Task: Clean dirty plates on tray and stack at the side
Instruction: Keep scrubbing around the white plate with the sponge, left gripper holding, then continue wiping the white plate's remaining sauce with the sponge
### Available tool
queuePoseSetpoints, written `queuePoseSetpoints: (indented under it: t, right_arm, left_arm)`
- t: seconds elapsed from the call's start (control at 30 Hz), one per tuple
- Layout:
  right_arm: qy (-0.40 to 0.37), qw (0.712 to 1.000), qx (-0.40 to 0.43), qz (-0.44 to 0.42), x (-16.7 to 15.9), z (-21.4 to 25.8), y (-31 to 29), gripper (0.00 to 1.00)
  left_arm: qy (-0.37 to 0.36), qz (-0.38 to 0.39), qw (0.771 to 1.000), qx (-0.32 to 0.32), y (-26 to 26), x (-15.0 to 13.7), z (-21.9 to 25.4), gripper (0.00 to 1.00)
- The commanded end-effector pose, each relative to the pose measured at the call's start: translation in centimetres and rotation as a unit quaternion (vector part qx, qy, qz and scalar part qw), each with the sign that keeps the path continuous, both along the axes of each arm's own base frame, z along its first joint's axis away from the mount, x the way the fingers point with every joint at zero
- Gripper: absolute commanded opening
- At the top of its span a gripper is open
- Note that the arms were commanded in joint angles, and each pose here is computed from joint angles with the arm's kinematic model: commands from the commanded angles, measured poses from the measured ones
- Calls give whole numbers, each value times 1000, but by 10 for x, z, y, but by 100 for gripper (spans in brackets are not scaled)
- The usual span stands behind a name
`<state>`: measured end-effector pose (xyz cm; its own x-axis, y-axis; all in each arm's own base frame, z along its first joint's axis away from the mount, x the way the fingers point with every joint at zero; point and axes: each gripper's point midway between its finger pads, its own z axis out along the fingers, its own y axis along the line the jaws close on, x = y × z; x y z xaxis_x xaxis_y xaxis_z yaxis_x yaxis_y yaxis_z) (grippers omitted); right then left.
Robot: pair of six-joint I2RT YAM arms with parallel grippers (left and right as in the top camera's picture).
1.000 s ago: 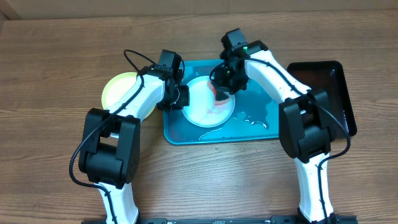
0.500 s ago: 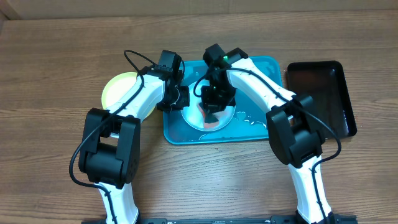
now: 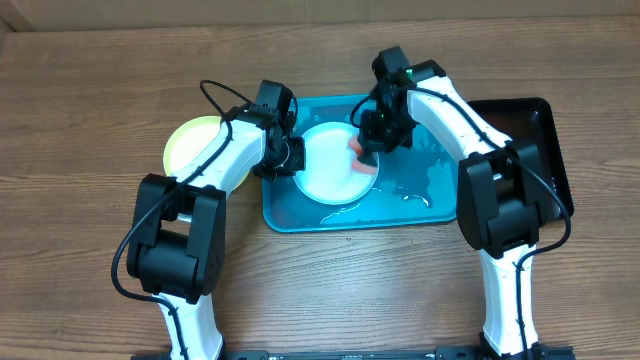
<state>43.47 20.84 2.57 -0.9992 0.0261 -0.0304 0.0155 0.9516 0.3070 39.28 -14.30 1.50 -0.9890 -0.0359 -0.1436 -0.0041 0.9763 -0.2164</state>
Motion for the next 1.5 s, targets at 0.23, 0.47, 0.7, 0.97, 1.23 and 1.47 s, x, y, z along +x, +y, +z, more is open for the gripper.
queuePoseSetpoints:
  t: [0.23,0.47,0.7,0.97,1.23,1.47]
  right_arm:
    - [-54,994,46,80,-13,17,81,4]
    - [16,994,23,107,-59,11,87,4]
    - [72,991,-42,102,-78,5,45,4]
    - [36,995,-77,50,-40,1,2,4]
    - [-54,997,-28,43,6,8,19,4]
    - [-61,990,81,97,-4,23,76,4]
  left_arm:
    - [5,-5,1000,8,1,-1,-4,4]
    - [5,-5,1000,8,1,-1,-4,4]
    - [5,-5,1000,8,1,-1,-4,4]
    - [9,-7,1000,9,1,-3,-4,4]
    - [10,-9,1000,10,0,-4,-5,4]
    - [10,-9,1000,10,0,-4,-5,4]
